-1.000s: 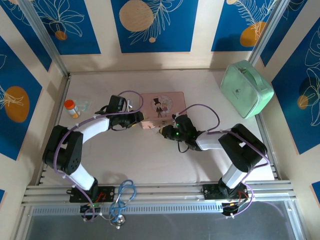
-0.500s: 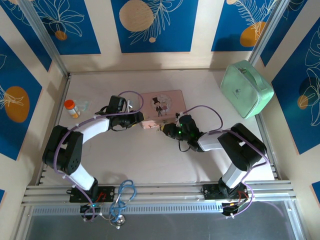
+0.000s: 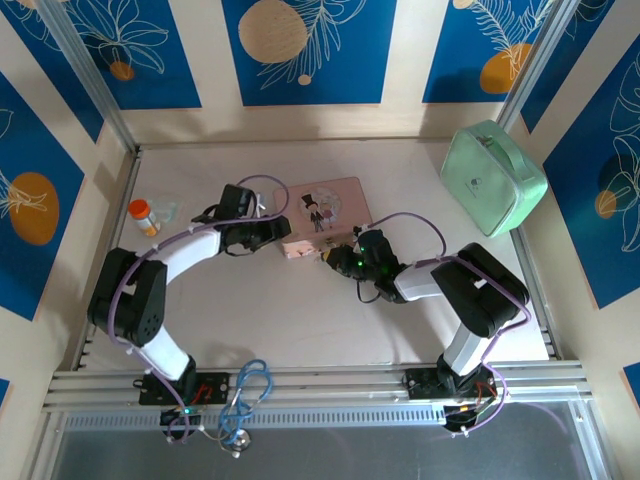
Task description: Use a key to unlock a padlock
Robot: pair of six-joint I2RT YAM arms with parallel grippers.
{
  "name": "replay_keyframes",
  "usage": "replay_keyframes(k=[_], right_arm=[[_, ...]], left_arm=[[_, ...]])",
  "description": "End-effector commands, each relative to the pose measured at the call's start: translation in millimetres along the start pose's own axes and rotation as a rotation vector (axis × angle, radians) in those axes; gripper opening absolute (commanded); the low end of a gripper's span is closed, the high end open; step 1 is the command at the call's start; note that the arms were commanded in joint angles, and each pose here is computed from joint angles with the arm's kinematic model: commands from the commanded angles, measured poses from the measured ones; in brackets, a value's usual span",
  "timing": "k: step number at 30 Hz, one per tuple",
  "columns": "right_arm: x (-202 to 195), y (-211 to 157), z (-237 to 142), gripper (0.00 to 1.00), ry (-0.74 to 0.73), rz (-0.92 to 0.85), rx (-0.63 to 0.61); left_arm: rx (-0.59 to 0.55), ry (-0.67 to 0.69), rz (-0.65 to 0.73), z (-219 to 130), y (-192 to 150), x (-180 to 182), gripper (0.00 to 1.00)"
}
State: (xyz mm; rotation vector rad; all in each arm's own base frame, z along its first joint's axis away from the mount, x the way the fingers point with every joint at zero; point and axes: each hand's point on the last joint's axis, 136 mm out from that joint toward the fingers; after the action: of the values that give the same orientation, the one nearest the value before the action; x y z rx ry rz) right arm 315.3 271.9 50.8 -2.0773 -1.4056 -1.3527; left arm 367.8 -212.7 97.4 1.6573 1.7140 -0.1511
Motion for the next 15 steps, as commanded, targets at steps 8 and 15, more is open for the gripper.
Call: replay_keyframes(k=[8, 15], right_arm=[[-15.2, -1.0, -2.4, 0.0, -0.021, 0.036, -0.002], [-19.2, 1.8, -7.7, 0.0, -0.015, 0.061, -0.021]], left_arm=[[0.055, 0.077, -0.028, 14.8, -17.3, 19.5, 0.57], [0.072, 0.11, -0.007, 13.9, -20.8, 26.2, 0.54]])
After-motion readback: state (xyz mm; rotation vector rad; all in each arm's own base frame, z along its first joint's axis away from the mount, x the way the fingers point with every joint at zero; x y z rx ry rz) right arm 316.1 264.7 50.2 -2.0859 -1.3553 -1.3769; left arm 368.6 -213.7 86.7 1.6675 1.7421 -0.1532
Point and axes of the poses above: each hand's point on the last joint's axis, 136 mm out from that joint toward the fingers, its own z axis out along the fingers, its own x axis along the line the jaws close on, y = z × x, and after that the axes turned 7 degrees about z, right-handed
